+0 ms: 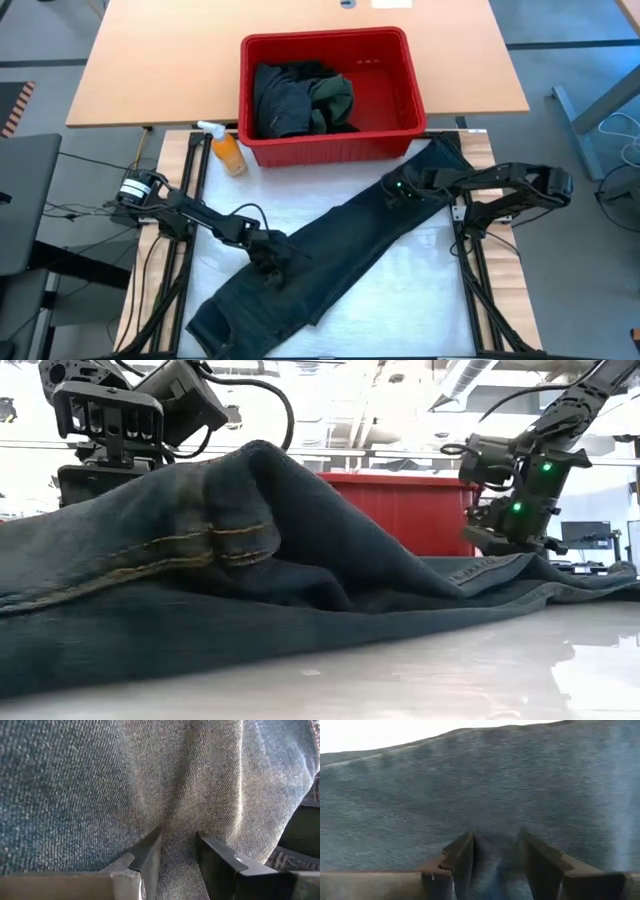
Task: Fold Laundry from Bin
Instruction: Fold the blue pants
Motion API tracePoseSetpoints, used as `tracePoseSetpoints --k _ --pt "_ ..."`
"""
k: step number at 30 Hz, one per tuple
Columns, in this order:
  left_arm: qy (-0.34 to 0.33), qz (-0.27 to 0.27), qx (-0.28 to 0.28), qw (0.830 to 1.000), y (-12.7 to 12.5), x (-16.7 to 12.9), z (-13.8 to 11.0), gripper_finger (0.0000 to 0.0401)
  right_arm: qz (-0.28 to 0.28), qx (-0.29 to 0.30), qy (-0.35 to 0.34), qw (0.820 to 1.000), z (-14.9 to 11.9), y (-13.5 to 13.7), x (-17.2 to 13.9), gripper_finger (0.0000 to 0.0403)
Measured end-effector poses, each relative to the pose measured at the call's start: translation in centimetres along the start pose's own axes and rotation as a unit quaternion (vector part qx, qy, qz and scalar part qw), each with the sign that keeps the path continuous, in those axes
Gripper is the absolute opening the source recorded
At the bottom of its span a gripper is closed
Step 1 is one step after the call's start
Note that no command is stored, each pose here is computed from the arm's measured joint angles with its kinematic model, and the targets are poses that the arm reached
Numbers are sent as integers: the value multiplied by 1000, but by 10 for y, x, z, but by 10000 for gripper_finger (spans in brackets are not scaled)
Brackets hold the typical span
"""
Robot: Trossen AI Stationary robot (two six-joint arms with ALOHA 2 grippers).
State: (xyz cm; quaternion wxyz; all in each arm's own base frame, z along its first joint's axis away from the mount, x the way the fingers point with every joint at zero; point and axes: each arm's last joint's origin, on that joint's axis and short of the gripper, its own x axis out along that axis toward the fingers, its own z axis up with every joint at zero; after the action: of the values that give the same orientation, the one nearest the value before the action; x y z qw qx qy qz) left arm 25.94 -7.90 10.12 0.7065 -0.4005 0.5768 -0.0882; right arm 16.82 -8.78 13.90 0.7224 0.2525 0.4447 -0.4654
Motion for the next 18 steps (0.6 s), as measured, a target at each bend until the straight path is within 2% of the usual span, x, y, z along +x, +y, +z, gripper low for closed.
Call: tracePoseSetpoints --k 4,8,10,14,18 --pt "54 -10 -15 998 2 1 -8 123 -32 -16 -23 999 16 -5 -25 169" --pt "75 -10 -6 997 2 1 -12 123 -72 -51 -28 996 31 -19 -54 161" --pt "82 -11 -1 997 2 2 -13 123 -54 -58 -15 997 38 -26 -61 159" --pt "81 -9 2 997 2 2 -13 123 -3 -19 38 999 47 -49 -53 164" --pt "79 -8 4 997 3 1 -12 123 -10 -4 58 998 53 -72 -41 187"
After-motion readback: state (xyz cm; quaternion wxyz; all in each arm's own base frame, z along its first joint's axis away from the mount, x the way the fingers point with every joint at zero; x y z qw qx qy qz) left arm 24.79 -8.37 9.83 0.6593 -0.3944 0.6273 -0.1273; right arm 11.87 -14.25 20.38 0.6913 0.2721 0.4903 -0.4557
